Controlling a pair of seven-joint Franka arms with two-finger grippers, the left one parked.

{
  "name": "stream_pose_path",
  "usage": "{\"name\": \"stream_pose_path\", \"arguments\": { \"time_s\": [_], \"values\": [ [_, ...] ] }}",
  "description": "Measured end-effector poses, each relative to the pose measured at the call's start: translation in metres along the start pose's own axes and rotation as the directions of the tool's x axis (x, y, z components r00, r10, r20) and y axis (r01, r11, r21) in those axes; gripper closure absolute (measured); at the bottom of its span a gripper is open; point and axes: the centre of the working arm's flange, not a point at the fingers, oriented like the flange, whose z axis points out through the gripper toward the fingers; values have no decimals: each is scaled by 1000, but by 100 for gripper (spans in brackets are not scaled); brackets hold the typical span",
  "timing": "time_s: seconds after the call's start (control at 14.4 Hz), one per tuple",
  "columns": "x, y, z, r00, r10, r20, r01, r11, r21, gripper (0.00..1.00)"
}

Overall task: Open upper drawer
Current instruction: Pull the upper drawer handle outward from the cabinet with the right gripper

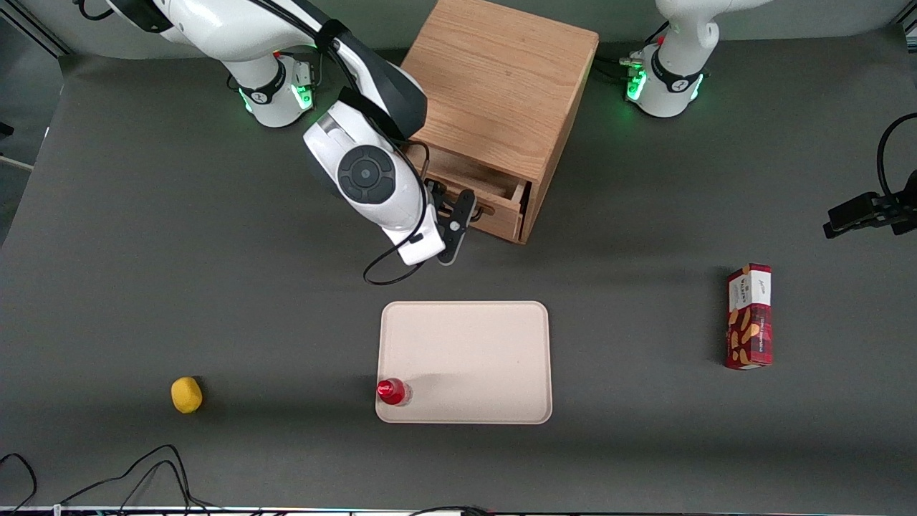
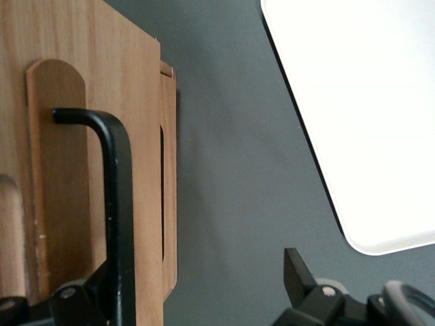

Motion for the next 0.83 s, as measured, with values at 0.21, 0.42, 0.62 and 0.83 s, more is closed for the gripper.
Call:
{"name": "stream_pose_path", "arguments": {
  "time_s": [0.21,0.42,0.62,0.83],
  "values": [
    [-1,6,0,1000,2,-3,-2,1000,2,0],
    [-1,17,-2,1000,-2,-13,2,1000,-4,0],
    [-5,34,-6,1000,2,-24,-3,1000,-13,0],
    [-5,42,-5,1000,7,-27,-8,1000,-13,0]
  ]
}}
